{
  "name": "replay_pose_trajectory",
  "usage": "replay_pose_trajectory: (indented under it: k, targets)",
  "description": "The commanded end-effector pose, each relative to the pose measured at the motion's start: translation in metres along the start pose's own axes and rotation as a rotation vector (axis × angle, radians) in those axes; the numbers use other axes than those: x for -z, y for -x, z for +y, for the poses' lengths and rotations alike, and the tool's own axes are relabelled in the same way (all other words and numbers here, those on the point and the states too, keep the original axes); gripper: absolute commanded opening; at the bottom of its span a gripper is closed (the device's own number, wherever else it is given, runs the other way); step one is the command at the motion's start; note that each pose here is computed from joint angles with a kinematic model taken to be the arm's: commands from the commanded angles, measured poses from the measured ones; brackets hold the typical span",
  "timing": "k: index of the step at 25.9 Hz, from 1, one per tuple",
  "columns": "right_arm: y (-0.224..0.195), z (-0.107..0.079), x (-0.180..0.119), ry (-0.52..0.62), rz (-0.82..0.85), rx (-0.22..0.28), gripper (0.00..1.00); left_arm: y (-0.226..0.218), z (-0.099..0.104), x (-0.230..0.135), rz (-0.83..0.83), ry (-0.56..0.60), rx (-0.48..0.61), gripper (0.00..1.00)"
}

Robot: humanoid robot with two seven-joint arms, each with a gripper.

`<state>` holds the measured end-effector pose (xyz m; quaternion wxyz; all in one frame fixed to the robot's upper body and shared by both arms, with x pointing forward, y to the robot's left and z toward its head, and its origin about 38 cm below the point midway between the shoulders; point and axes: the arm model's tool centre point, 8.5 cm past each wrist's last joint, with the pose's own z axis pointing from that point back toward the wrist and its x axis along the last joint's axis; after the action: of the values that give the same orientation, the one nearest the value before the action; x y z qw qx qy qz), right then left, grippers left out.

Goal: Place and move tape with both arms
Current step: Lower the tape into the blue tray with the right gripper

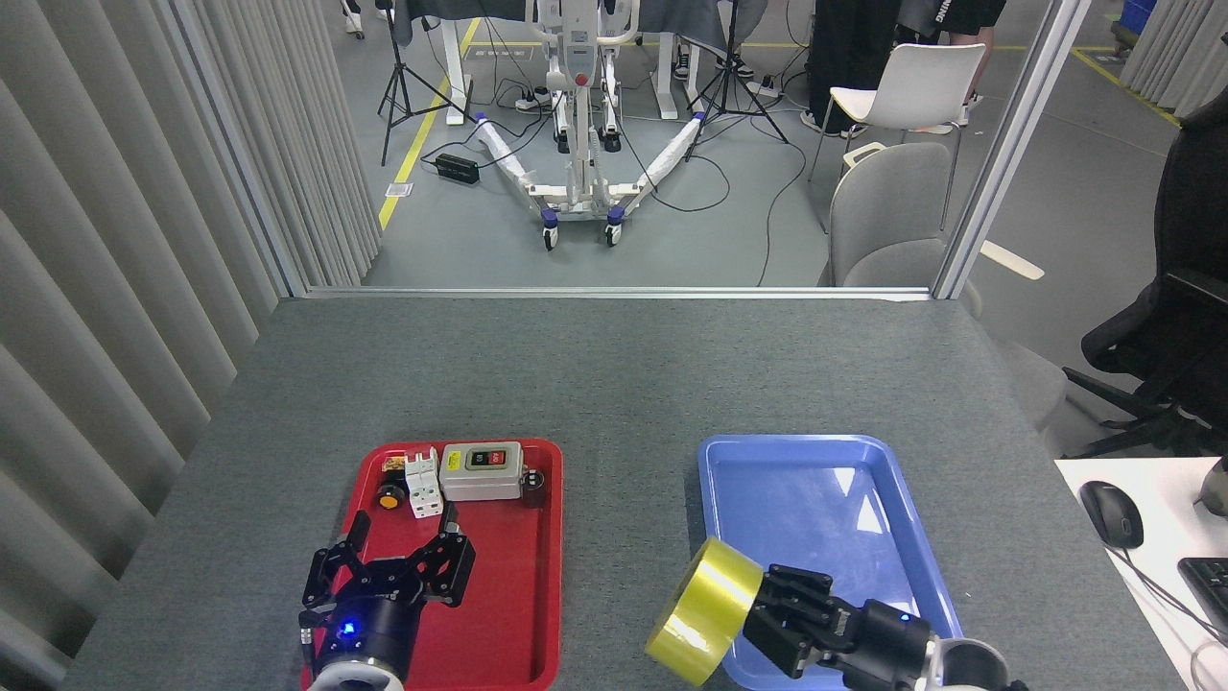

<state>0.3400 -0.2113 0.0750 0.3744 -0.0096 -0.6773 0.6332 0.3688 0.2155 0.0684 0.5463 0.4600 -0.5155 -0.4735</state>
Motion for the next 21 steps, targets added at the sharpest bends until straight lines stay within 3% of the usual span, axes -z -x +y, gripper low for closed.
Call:
replay_pose_trajectory:
  k: [1,4,7,12,18,21]
  targets:
    - [0.021,-0.017,-0.03,0.038,0.13,-0.051,0.12,-0.028,0.002,-0.011,-0.036,0.053,-0.04,1.0]
    - [0.027,-0.024,-0.035,0.024,0.198,-0.108,0.1,-0.037,0.007,-0.014,-0.064,0.035,-0.075,1.0]
    - [0.053,-0.039,-0.039,0.002,0.423,-0.064,0.1,-0.033,0.005,-0.014,-0.059,-0.048,-0.081,1.0]
    - [0.088,-0.067,-0.051,-0.081,0.707,0.089,0.11,-0.023,0.001,-0.024,-0.138,-0.134,-0.1,1.0]
    - [0.105,-0.048,-0.058,-0.252,0.866,0.149,0.11,0.001,0.005,-0.037,-0.137,-0.282,-0.052,1.0]
    - [0.111,-0.038,-0.063,-0.308,0.944,0.172,0.1,0.008,0.001,-0.045,-0.146,-0.296,0.059,1.0]
